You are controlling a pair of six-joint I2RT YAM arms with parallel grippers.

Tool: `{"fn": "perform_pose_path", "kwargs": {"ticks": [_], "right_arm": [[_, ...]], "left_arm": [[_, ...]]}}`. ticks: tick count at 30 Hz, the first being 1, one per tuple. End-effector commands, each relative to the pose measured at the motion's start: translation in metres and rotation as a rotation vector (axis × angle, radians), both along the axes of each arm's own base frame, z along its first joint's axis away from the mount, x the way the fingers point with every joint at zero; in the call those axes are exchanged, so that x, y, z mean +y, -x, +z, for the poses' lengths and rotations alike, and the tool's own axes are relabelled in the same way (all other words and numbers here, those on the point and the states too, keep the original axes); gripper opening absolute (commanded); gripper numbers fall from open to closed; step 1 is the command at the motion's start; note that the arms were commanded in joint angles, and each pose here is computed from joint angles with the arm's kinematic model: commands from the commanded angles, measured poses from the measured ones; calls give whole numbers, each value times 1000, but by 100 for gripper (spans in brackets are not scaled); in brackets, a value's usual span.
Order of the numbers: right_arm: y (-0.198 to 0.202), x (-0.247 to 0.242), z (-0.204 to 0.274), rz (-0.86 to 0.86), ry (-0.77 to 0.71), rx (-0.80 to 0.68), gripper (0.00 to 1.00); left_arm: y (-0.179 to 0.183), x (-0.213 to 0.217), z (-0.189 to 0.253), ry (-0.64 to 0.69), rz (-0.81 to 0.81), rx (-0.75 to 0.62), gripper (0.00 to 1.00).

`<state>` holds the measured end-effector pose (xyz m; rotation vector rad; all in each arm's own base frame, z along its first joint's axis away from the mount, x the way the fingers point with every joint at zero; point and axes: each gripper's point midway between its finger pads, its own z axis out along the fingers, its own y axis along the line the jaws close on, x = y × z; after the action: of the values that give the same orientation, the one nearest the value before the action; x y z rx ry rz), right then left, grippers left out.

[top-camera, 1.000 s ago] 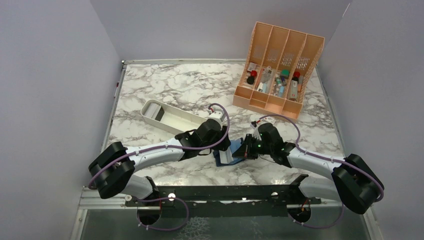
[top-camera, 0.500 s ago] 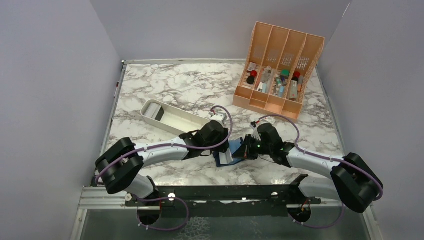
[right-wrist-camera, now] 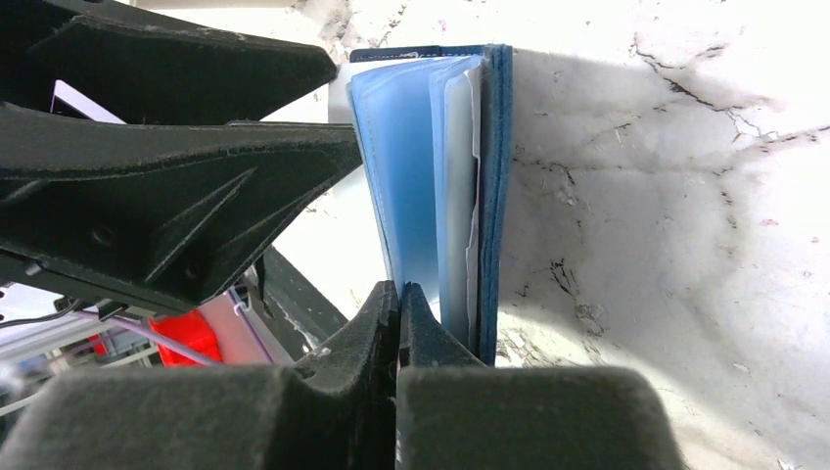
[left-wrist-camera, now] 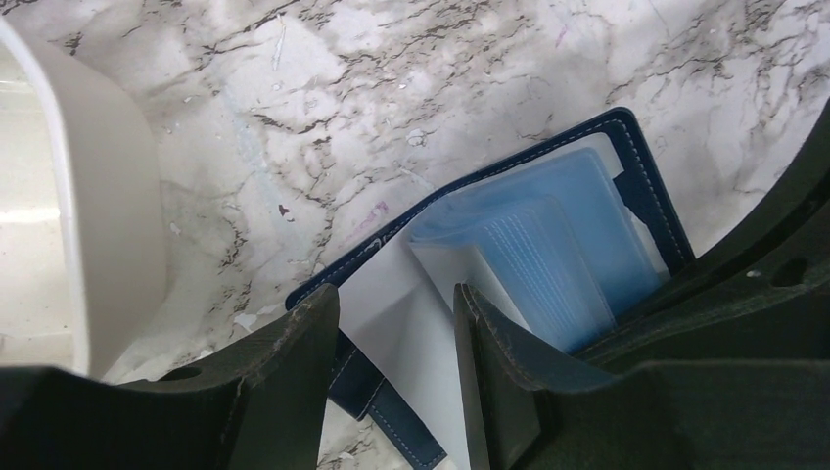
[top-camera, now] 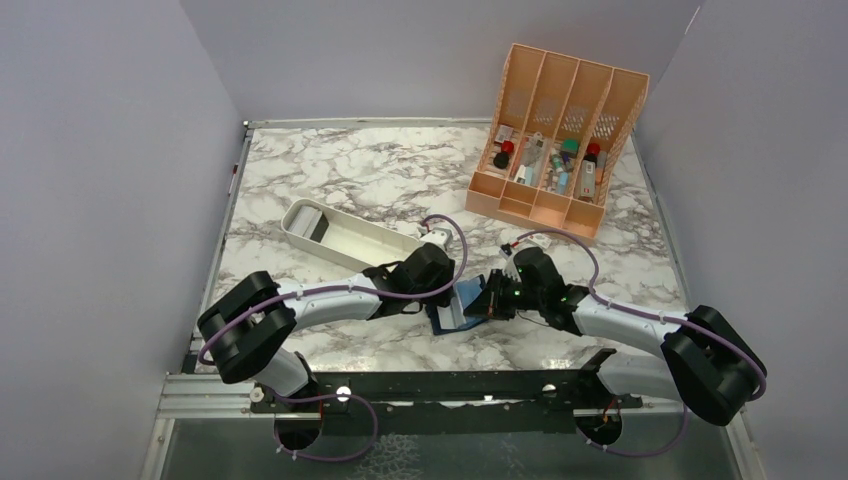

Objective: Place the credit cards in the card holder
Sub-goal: Open the card holder at the center of the board.

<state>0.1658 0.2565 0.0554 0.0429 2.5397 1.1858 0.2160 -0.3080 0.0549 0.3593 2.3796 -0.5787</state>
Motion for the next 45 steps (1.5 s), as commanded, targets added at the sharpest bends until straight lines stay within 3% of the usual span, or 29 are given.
{"fn": "perform_pose_path", "kwargs": {"ticks": [1, 13, 36, 45], "right_arm": [[-6, 3, 5, -9, 0, -25, 4], [-4, 4, 2, -3, 2, -26, 1], [-3, 4, 3, 2, 6, -26, 1], [-5, -1, 3, -20, 41, -29, 18]], "left_arm": [[-4, 12, -6, -53, 35, -8, 50], [1, -18, 26, 112, 2, 29, 50], [2, -20, 15, 113, 13, 54, 50], [8, 1, -18, 4, 64, 104, 50]]}}
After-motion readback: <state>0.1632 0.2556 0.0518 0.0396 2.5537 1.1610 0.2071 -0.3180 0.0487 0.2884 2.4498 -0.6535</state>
